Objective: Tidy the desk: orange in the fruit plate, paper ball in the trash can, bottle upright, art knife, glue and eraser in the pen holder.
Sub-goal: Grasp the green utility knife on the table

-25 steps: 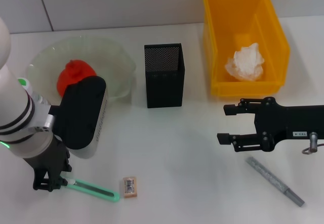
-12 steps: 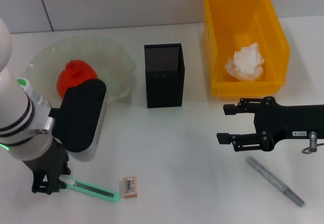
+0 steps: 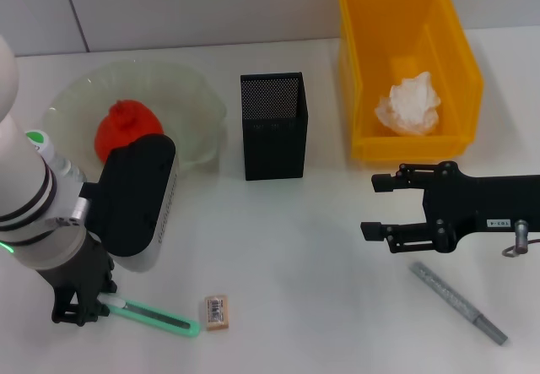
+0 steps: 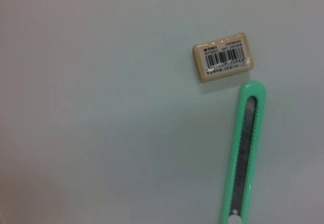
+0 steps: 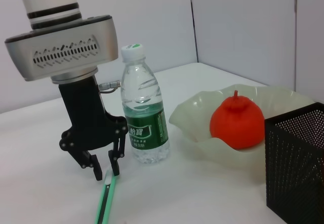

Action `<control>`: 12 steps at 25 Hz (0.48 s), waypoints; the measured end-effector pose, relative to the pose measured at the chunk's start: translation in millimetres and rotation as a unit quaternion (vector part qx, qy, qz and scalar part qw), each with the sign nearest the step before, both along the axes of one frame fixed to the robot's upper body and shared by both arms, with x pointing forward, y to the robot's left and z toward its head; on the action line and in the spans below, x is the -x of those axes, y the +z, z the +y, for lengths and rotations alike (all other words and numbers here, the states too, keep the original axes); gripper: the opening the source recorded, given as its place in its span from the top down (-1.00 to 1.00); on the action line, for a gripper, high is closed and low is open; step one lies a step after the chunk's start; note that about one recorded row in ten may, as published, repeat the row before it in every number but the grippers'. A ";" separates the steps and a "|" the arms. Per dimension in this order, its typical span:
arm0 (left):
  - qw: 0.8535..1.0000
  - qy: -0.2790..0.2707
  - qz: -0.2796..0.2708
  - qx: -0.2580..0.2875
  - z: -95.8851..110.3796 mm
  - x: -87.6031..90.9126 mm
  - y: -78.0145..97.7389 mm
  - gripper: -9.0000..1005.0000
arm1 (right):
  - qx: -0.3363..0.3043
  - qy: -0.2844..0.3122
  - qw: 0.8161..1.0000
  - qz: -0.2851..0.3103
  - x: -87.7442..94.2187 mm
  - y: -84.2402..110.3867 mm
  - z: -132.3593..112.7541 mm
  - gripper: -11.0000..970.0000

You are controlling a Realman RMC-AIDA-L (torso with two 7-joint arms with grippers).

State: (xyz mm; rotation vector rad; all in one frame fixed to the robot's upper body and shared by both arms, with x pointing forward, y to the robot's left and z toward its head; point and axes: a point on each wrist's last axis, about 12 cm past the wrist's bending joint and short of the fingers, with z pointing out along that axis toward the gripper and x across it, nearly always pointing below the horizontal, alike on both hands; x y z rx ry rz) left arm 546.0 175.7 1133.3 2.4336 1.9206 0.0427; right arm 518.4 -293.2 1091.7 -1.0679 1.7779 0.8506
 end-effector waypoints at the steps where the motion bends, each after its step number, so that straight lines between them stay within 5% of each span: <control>1: 1.000 -0.001 0.000 0.000 -0.1 -0.1 -0.1 0.52 | 0.000 0.000 1.000 0.000 0.0 0.0 0.0 -0.57; 12: 1.000 -0.004 0.003 -0.002 0.8 -1.1 -4.4 0.53 | 0.000 0.000 1.000 0.000 0.1 0.1 0.0 -0.58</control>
